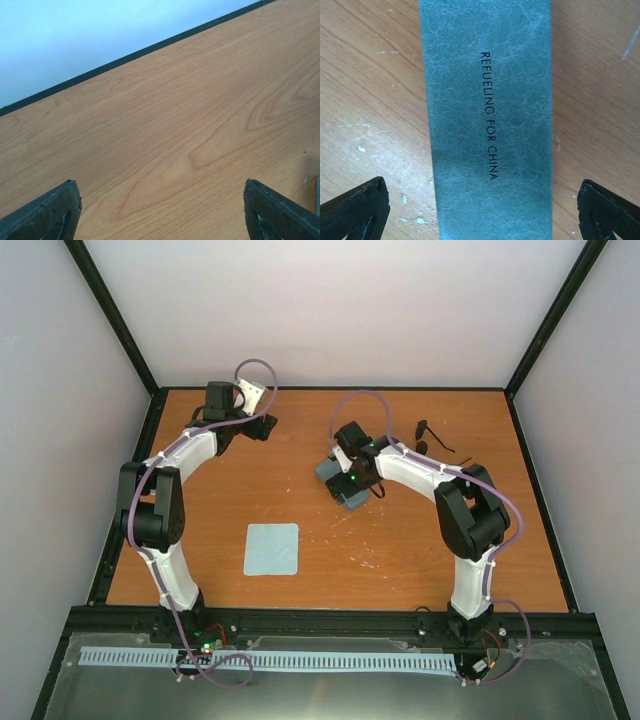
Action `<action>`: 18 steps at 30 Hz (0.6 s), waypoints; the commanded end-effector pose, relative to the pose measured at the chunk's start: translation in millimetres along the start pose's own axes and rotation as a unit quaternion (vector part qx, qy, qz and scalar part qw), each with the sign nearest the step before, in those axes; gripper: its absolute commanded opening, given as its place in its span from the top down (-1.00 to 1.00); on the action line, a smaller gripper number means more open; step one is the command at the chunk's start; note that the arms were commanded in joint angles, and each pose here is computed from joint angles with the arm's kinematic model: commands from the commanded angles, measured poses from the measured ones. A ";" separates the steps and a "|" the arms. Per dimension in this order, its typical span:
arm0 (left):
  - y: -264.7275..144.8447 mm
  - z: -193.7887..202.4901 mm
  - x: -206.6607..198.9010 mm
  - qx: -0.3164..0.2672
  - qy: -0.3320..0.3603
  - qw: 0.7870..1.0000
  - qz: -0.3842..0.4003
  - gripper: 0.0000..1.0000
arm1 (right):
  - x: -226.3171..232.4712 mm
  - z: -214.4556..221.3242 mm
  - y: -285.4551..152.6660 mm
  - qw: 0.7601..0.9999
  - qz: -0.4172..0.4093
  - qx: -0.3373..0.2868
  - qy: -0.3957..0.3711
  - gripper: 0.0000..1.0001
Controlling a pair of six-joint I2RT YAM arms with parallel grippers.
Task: Organize the sunglasses
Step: Pick up the sunglasses case from the center of the board.
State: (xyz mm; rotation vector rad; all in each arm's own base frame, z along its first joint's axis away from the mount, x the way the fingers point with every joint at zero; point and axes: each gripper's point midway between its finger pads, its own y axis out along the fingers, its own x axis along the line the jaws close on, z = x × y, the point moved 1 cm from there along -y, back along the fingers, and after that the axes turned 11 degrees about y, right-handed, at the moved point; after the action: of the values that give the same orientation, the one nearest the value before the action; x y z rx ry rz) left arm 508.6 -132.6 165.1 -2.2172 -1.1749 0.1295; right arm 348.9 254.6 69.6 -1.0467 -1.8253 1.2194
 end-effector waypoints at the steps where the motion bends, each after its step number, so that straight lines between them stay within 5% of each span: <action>1: -15.3 -15.3 10.3 -0.018 -0.041 0.999 -0.017 -0.75 | -6.3 -12.0 1.3 0.999 0.024 -0.019 -0.019 -1.00; 13: -10.8 -14.0 10.2 0.001 -0.043 0.999 -0.005 -0.78 | -5.7 -14.7 22.9 0.999 0.024 -0.001 -0.025 -0.99; 18: -8.9 -16.8 6.7 -0.004 -0.049 0.999 0.008 -0.77 | -5.0 -17.2 24.4 0.999 0.021 -0.002 -0.025 -0.61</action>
State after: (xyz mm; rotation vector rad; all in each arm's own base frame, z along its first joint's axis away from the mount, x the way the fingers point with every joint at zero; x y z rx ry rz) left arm 509.8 -125.3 175.5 -2.2156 -1.2295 0.2164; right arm 362.1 256.2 45.0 -1.0575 -1.8206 1.2979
